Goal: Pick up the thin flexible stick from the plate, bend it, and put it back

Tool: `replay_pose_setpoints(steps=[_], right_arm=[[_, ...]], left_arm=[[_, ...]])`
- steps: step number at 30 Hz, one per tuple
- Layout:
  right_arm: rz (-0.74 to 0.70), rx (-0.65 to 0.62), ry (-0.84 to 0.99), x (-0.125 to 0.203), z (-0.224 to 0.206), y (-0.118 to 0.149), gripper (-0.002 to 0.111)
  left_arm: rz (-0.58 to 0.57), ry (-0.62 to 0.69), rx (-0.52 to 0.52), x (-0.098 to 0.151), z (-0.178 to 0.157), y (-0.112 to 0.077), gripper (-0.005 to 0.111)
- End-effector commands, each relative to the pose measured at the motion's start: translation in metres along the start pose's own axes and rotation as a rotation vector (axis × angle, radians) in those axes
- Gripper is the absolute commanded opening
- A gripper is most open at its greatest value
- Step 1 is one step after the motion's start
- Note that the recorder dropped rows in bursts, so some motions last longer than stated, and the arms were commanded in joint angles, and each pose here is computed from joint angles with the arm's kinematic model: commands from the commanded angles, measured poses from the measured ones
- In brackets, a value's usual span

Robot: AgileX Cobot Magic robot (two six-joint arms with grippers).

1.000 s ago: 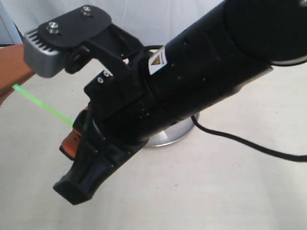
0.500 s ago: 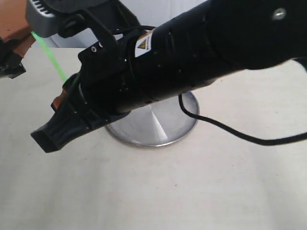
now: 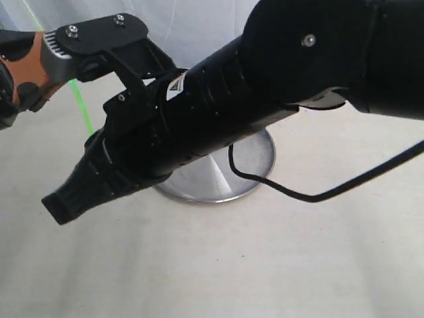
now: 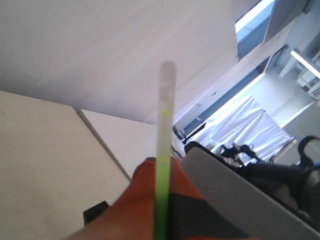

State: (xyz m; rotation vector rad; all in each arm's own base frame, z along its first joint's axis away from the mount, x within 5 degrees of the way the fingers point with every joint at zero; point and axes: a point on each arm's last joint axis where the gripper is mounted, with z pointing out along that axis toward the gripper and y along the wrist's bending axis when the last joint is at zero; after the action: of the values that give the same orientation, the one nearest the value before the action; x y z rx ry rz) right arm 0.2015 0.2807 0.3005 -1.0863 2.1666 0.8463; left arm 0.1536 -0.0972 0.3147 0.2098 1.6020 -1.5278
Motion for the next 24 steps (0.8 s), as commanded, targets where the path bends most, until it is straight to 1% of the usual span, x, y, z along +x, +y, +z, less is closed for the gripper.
replay_pose_setpoints(steps=[1, 7, 9, 11, 12, 16, 18, 22, 24], right_arm=[[-0.047, -0.137, 0.027, 0.005, -0.025, 0.020, -0.001], [-0.082, -0.145, -0.137, -0.008, -0.074, 0.039, -0.001], [-0.087, -0.158, -0.166, -0.009, -0.085, 0.044, -0.001], [-0.106, -0.152, -0.184, -0.009, -0.094, 0.046, -0.001], [-0.117, -0.143, -0.180, -0.009, -0.094, 0.045, -0.001], [-0.106, -0.092, -0.120, -0.006, -0.081, 0.037, -0.001], [-0.097, -0.071, -0.079, -0.004, -0.068, 0.030, -0.001], [-0.071, -0.036, -0.035, -0.002, -0.036, 0.016, -0.001], [-0.054, -0.017, -0.019, 0.000, -0.019, 0.008, -0.001]], left_arm=[[0.120, 0.060, 0.015, 0.001, 0.000, -0.007, 0.000], [0.322, 0.222, -0.070, 0.014, -0.002, 0.003, 0.000], [0.358, 0.249, -0.091, 0.016, -0.003, 0.006, 0.000], [0.341, 0.233, -0.077, 0.015, -0.002, 0.004, 0.000], [0.320, 0.209, -0.048, 0.014, -0.002, 0.001, 0.000], [0.222, 0.083, 0.120, 0.004, -0.001, -0.016, 0.000], [0.197, 0.046, 0.177, 0.001, -0.001, -0.022, 0.000], [0.145, 0.020, 0.187, -0.001, -0.001, -0.023, 0.000], [0.148, 0.030, 0.185, 0.000, -0.001, -0.023, 0.000]])
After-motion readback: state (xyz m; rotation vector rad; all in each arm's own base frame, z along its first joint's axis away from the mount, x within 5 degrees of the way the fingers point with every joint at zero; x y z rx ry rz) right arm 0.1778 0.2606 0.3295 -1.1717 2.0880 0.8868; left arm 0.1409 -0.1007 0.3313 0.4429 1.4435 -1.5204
